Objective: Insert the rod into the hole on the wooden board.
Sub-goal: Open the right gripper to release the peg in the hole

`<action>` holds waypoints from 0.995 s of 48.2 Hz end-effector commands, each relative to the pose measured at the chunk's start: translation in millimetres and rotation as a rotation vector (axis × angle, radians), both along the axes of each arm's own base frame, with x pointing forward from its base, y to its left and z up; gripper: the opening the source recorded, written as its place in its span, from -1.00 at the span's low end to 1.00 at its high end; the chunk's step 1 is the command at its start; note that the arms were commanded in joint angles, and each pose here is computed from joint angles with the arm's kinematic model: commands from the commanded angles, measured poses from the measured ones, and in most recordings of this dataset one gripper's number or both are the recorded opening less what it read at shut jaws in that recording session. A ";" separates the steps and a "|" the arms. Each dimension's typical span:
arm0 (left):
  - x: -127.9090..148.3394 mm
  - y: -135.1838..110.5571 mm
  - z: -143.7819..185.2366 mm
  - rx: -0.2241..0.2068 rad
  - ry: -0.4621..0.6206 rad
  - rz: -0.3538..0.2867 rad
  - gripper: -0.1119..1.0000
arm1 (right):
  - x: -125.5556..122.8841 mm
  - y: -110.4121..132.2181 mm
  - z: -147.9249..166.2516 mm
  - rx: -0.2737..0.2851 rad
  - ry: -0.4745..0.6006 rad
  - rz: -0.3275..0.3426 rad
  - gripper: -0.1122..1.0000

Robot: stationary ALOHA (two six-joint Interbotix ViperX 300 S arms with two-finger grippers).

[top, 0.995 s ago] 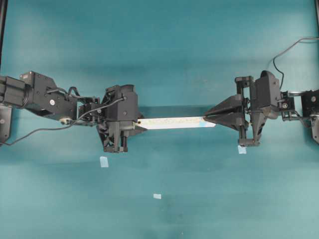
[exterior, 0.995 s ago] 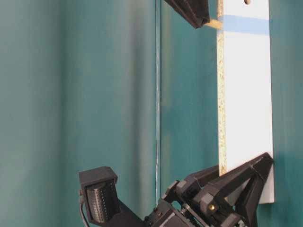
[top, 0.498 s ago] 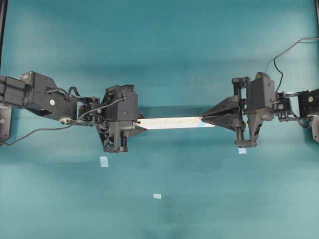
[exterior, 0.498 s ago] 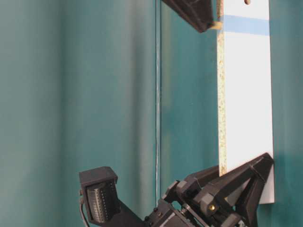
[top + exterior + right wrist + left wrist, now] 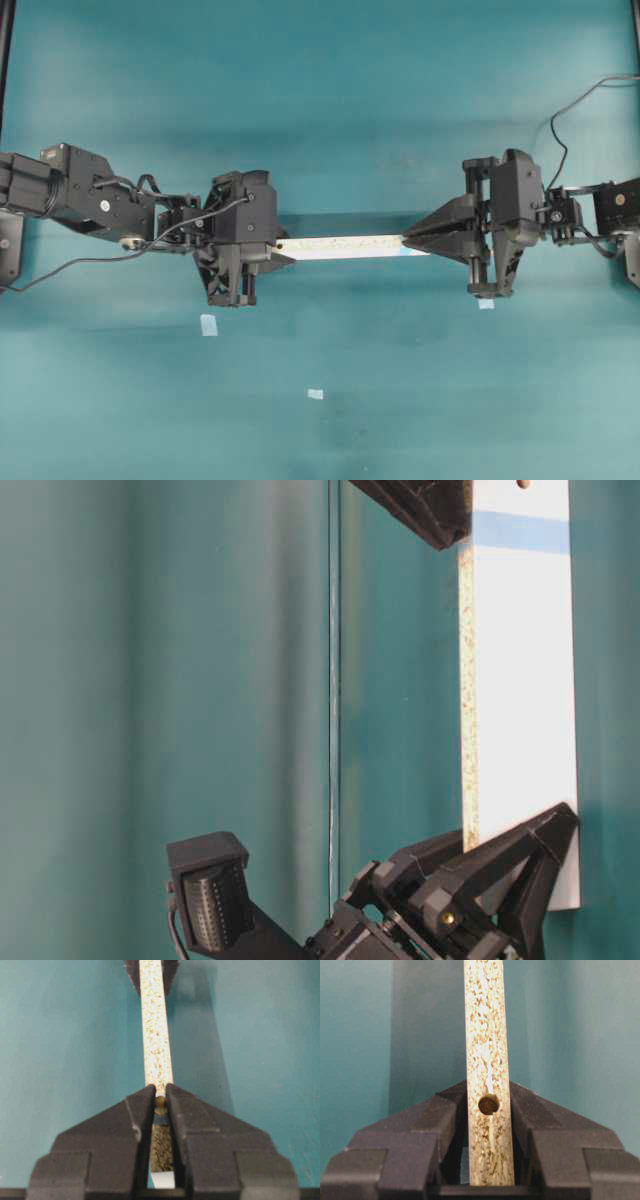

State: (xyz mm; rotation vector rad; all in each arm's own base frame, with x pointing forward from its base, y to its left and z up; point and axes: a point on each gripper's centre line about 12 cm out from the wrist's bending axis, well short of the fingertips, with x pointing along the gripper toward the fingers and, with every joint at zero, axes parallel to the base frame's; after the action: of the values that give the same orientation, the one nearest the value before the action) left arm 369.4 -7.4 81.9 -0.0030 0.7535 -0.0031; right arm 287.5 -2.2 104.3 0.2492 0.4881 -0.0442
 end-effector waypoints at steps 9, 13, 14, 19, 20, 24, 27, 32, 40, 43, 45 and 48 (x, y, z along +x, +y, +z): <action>1.9 -3.5 6.7 -0.007 -0.018 -0.003 -0.22 | -2.4 1.1 -2.8 0.002 0.038 0.001 -0.58; 1.8 -3.5 6.6 -0.007 -0.017 -0.003 -0.22 | -2.4 1.1 -2.8 0.002 0.038 0.001 -0.58; 1.8 -3.5 6.6 -0.007 -0.017 -0.003 -0.22 | -2.4 1.1 -3.3 0.002 0.040 0.001 -0.58; 1.9 -3.5 7.2 -0.006 -0.018 -0.004 -0.22 | -1.9 1.2 -2.5 0.002 0.037 0.002 -0.58; 1.9 -4.1 7.2 -0.006 -0.018 -0.006 -0.22 | -1.9 1.2 -2.5 0.002 0.037 0.002 -0.58; 1.9 -3.5 7.2 -0.006 -0.018 -0.004 -0.22 | -0.4 1.2 -1.4 0.001 0.032 0.002 -0.59; 1.9 -3.5 7.2 -0.007 -0.018 -0.003 -0.22 | 1.6 1.2 0.5 0.001 0.025 0.004 -0.59; 2.2 -3.5 7.4 -0.006 -0.018 -0.004 -0.22 | 5.2 1.1 4.0 -0.001 0.011 0.005 -0.59; 1.6 -3.5 6.9 -0.006 -0.015 -0.004 -0.22 | 8.3 1.1 10.4 -0.007 -0.012 0.007 0.06; 1.6 -3.5 6.9 -0.006 -0.015 -0.004 -0.22 | 8.4 1.1 13.1 -0.009 -0.022 0.008 0.35; 1.6 -3.5 6.9 -0.006 -0.015 -0.004 -0.22 | 8.0 1.1 15.0 -0.009 -0.028 0.008 0.37; 1.6 -4.1 6.3 -0.006 -0.014 -0.006 -0.22 | 8.1 1.1 18.2 -0.009 -0.038 0.008 0.34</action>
State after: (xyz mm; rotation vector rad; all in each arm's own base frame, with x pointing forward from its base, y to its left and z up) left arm 369.2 -7.4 81.7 -0.0043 0.7566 -0.0024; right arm 292.0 -1.6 110.4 0.2420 0.4960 -0.0424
